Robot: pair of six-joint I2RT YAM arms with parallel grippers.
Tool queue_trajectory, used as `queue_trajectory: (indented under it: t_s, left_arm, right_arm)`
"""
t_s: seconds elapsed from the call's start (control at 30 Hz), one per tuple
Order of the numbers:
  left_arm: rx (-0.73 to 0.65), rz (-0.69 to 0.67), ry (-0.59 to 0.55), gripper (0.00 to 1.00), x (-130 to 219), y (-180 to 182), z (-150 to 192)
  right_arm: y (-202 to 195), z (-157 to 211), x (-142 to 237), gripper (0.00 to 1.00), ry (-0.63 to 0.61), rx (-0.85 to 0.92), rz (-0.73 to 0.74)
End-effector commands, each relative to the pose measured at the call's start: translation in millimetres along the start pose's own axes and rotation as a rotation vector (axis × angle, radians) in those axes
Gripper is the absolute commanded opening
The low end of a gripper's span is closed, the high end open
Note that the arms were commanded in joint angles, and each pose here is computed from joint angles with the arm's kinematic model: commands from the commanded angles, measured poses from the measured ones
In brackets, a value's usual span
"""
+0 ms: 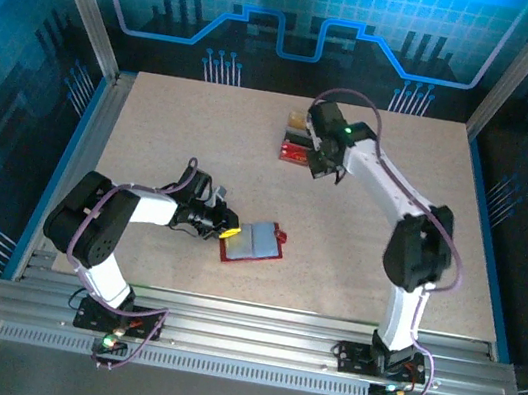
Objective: Put the credit cards into the card holder
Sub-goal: Pick up the credit card from the storage box, then insert the credit card into the card slot.
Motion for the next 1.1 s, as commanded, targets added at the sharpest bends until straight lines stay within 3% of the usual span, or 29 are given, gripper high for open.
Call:
queue_trajectory:
  t_s: [0.0,0.3,0.57,1.07]
  left_arm:
    - [0.050,-0.151,0.013,0.16,-9.0,30.2,7.7]
    - [0.033,-0.171,-0.006,0.16,-4.6,28.5,8.3]
    - [0.027,-0.186,-0.015,0.16,-3.5,28.5,7.7]
    - [0.025,-0.206,-0.028,0.16,-2.5,29.2,6.8]
  right_arm:
    - [28.3,13.2,13.7,0.00,-0.131,-0.093,-0.291]
    - [83.2,56.5,-1.8,0.00,-0.310,-0.214,-0.712]
    - [112.7,72.9,-16.1,0.00,-0.373,-0.213,-0.809]
    - [137.8,102.2,-52.7,0.00,-0.340,-0.259,-0.858]
Point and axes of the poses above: each hand's point on the last joint's axis, 136 mm out from that joint toward the fingers, its own x axis back along the fingers, its own y axis along the line the jaws close on, z = x × y, the point moved 9 cm from there along x, back along the fingers, and after that the axes turned 12 degrees about x, right-handed, at the moved point
